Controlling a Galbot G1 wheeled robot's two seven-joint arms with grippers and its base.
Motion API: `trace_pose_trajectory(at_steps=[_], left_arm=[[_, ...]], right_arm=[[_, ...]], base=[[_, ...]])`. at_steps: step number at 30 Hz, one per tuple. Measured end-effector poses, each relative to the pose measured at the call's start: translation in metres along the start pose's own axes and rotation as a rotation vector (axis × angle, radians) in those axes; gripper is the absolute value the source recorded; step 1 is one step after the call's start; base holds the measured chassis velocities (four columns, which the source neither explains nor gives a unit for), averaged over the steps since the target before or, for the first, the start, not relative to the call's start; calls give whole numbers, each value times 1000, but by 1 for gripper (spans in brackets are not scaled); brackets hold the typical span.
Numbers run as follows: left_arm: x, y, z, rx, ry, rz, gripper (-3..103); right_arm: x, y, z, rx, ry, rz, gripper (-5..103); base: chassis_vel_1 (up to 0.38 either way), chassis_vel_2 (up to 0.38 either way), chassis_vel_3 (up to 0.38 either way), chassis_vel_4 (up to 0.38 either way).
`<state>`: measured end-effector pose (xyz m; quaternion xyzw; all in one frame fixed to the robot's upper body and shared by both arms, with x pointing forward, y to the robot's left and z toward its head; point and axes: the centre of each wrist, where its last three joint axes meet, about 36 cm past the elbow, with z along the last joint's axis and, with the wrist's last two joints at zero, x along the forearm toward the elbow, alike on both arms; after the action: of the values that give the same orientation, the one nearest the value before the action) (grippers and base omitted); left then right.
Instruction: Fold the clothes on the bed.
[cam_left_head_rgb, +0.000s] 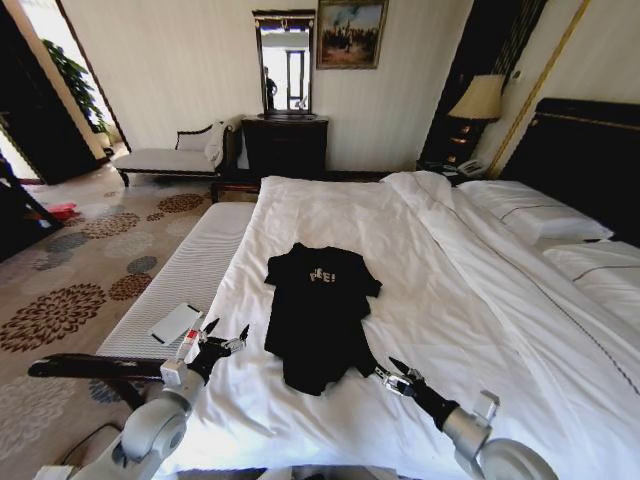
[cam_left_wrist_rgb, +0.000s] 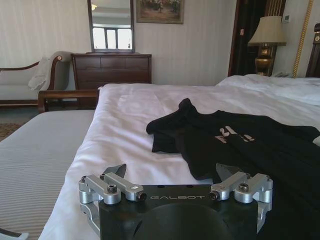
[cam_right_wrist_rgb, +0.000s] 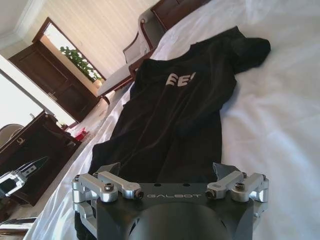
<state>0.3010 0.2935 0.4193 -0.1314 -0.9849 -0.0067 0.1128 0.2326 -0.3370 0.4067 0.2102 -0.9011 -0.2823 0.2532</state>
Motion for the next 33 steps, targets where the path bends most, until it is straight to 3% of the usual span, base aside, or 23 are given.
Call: trace_pose_trajectory(at_steps=[2, 25, 33], left_arm=[[-1, -3, 0, 1, 4, 5, 100], [-6, -2, -5, 15, 10, -9, 100], [-8, -2, -5, 27, 10, -11, 100]], right_arm=[[-3, 0, 17, -30, 33, -3, 100], [-36, -19, 38, -48, 67, 36, 101], [-37, -15, 43, -45, 73, 40, 77]], base=[[0, 0, 0, 0], [0, 0, 0, 0], [0, 0, 0, 0]])
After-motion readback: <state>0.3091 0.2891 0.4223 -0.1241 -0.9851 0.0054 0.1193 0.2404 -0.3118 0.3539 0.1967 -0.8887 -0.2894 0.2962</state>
